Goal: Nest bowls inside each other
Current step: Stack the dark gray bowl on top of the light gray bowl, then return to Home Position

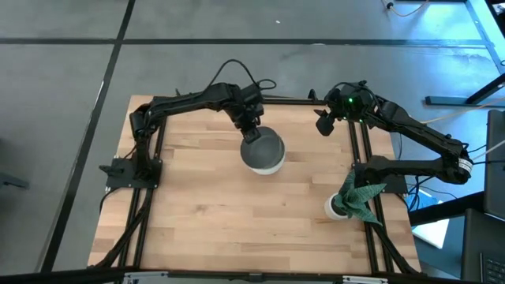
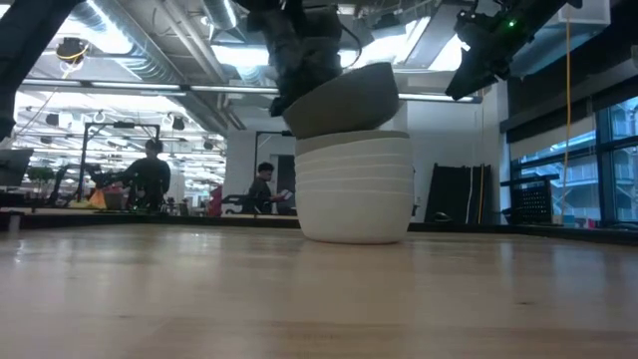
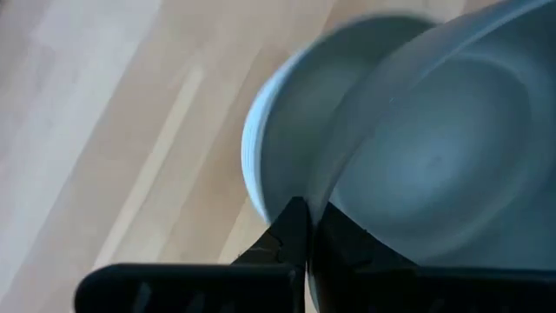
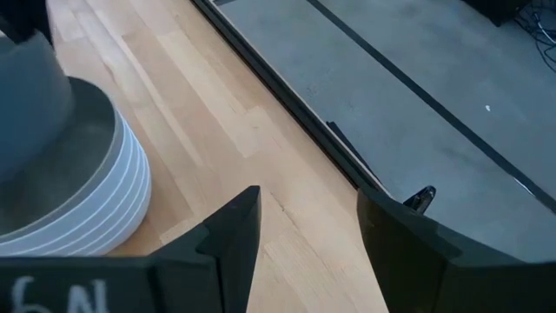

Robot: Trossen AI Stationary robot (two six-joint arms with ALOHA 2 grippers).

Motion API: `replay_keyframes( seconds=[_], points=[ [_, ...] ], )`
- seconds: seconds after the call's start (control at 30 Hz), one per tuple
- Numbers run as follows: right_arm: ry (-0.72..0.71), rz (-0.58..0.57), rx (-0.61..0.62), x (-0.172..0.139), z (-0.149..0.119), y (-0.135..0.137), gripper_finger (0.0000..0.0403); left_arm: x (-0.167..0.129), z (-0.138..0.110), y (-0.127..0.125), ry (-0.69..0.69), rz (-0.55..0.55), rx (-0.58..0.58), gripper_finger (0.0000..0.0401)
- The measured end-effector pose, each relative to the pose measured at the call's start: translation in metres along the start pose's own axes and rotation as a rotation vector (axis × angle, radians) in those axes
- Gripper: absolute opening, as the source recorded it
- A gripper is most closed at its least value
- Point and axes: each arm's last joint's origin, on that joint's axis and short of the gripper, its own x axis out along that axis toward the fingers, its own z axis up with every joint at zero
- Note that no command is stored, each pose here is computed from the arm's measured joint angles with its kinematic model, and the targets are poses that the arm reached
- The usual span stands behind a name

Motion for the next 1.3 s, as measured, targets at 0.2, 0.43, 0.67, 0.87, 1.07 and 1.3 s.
replay_keyframes(
  seconds=[0.2,0.43,0.67,0.87,1.07,1.3],
  points=[
    [0.001,0.0,0.002,0.0,0.0,0.0,0.0193,0.014,-0.001,0.002,0.056,0.011,-0.008,0.0],
    [0.007,0.001,0.02,0.0,-0.001,0.0,0.0193,0.019,-0.003,0.004,0.088,0.016,-0.014,0.0008],
    [0.009,0.001,0.019,0.0,-0.001,0.0,0.0193,0.018,0.0,0.003,0.058,0.009,0.006,0.0039],
    [0.009,0.001,0.016,0.0,-0.001,0.0,0.0193,0.018,0.003,0.002,0.027,0.004,0.052,0.0086],
    [0.009,0.002,-0.001,0.0,-0.001,0.0,0.0193,0.014,0.007,0.001,-0.034,0.026,0.128,0.0131],
    [-0.036,-0.003,-0.023,-0.013,-0.001,-0.002,0.0193,-0.041,0.01,-0.003,-0.254,0.125,0.213,0.013]
  ],
)
